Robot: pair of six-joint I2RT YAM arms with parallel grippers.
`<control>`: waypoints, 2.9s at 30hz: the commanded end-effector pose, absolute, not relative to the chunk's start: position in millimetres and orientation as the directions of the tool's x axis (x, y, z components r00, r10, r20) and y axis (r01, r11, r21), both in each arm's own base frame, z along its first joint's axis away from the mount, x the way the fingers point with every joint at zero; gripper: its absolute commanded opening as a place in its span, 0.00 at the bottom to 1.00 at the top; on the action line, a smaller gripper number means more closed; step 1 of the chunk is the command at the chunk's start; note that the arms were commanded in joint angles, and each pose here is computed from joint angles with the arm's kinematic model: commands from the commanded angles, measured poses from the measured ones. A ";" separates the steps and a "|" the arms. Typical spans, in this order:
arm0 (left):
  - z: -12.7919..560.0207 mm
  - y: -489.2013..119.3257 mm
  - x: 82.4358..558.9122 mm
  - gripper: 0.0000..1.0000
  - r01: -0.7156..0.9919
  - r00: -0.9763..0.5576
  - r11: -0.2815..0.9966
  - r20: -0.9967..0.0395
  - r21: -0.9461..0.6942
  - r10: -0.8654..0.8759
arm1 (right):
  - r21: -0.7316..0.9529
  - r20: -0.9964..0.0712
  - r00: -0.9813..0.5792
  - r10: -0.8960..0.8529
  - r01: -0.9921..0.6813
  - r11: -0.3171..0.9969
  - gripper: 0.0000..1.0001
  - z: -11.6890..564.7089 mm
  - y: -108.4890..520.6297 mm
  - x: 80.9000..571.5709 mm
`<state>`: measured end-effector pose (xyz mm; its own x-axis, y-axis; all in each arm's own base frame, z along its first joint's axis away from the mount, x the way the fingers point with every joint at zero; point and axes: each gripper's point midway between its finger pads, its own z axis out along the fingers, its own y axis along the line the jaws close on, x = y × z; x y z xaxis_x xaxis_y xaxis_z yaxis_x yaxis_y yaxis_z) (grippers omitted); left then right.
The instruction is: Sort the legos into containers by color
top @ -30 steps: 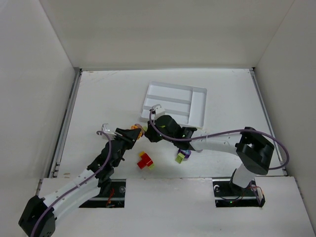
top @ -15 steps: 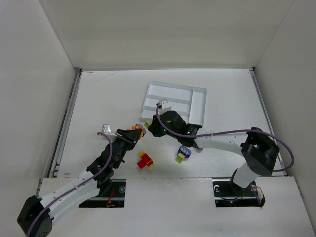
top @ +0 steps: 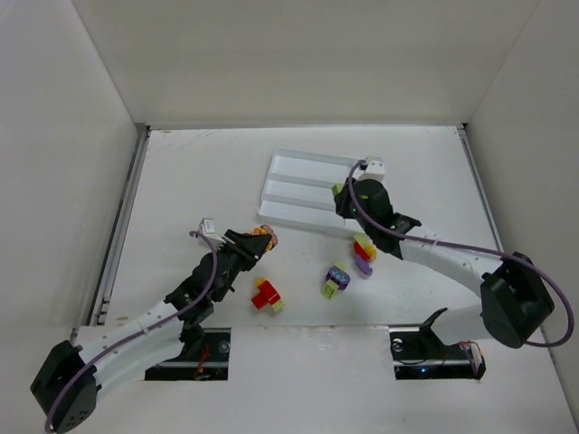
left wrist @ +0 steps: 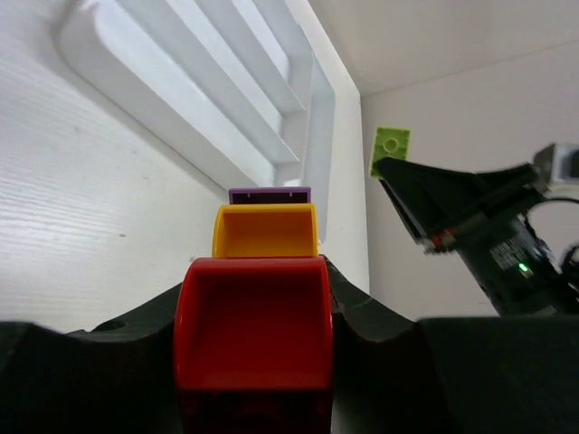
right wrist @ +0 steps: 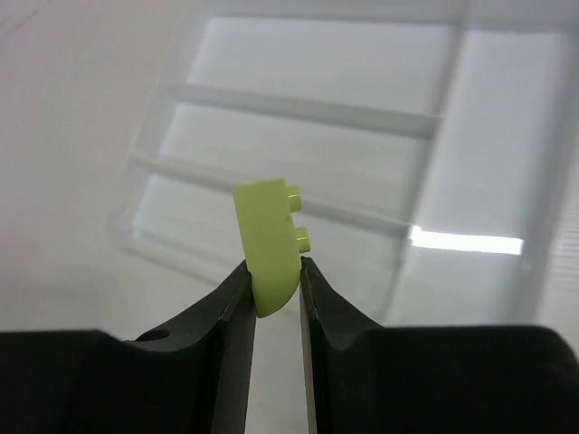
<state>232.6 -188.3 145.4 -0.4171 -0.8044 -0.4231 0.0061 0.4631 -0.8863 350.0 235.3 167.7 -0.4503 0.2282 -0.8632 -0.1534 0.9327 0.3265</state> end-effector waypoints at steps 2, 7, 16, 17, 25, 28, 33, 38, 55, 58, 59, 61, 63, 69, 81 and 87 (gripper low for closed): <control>215.8 -225.8 230.9 0.06 0.199 -0.473 0.347 -0.400 -0.917 -0.785 | 0.246 -0.869 -0.431 0.242 0.049 0.968 0.23 144.1 171.4 369.0; 227.3 -252.0 228.1 0.07 0.263 -0.541 0.288 -0.389 -0.921 -0.746 | 0.221 -0.848 -0.462 0.261 0.139 0.965 0.24 116.7 144.3 383.3; 236.9 -281.7 223.2 0.08 0.341 -0.617 0.171 -0.357 -0.924 -0.701 | 0.236 -0.831 -0.479 0.282 0.156 0.959 0.41 108.1 144.2 395.8; 238.0 -282.0 223.8 0.08 0.346 -0.617 0.162 -0.354 -0.924 -0.703 | 0.243 -0.836 -0.469 0.286 0.152 0.958 0.50 113.6 144.5 394.8; 243.4 -281.1 222.5 0.09 0.376 -0.622 0.125 -0.351 -0.918 -0.700 | 0.375 -0.858 -0.373 0.352 0.012 0.927 0.70 174.6 161.1 360.2; 247.7 -278.0 219.5 0.09 0.392 -0.623 0.112 -0.353 -0.913 -0.698 | 0.515 -0.828 -0.378 0.413 -0.224 0.827 0.74 210.2 205.0 325.9; 250.5 -269.5 212.8 0.09 0.405 -0.626 0.097 -0.353 -0.909 -0.695 | 0.675 -0.738 -0.469 0.485 -0.516 0.528 0.85 261.2 259.3 269.0; 258.4 -269.7 201.3 0.10 0.423 -0.652 0.058 -0.347 -0.905 -0.674 | 0.691 -0.717 -0.517 0.468 -0.615 0.380 0.90 281.9 285.5 244.6; 270.3 -274.4 186.0 0.10 0.421 -0.695 -0.008 -0.317 -0.907 -0.645 | 0.720 -0.674 -0.612 0.414 -0.670 0.181 0.80 296.4 324.5 213.6; 271.8 -275.8 183.2 0.10 0.427 -0.699 -0.013 -0.321 -0.904 -0.639 | 0.724 -0.666 -0.618 0.417 -0.669 0.166 0.74 297.2 325.9 212.8; 271.7 -276.2 182.5 0.10 0.428 -0.700 -0.013 -0.323 -0.904 -0.637 | 0.726 -0.663 -0.620 0.420 -0.669 0.158 0.72 298.3 326.2 212.3; 272.1 -276.4 181.7 0.11 0.430 -0.701 -0.014 -0.324 -0.903 -0.635 | 0.723 -0.661 -0.615 0.431 -0.676 0.143 0.70 302.1 324.9 212.0; 271.8 -277.7 179.6 0.11 0.435 -0.704 -0.013 -0.331 -0.900 -0.628 | 0.726 -0.655 -0.617 0.437 -0.675 0.136 0.67 302.2 323.9 212.4; 274.7 -275.5 179.5 0.11 0.444 -0.697 -0.016 -0.334 -0.896 -0.634 | 0.740 -0.643 -0.626 0.441 -0.657 0.146 0.62 293.7 318.6 216.8; 276.1 -273.5 177.7 0.11 0.450 -0.695 -0.020 -0.335 -0.893 -0.636 | 0.760 -0.618 -0.641 0.456 -0.636 0.135 0.46 286.4 313.4 219.1; 273.1 -273.2 176.9 0.11 0.453 -0.693 -0.012 -0.344 -0.891 -0.634 | 0.767 -0.592 -0.627 0.506 -0.631 0.116 0.38 294.2 302.3 227.4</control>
<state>184.7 -279.0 251.5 -0.7174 -0.6192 -0.3193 0.3746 0.0437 -0.9262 221.4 312.0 271.6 -0.6757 0.4418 -0.5901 -0.5862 0.1635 0.7935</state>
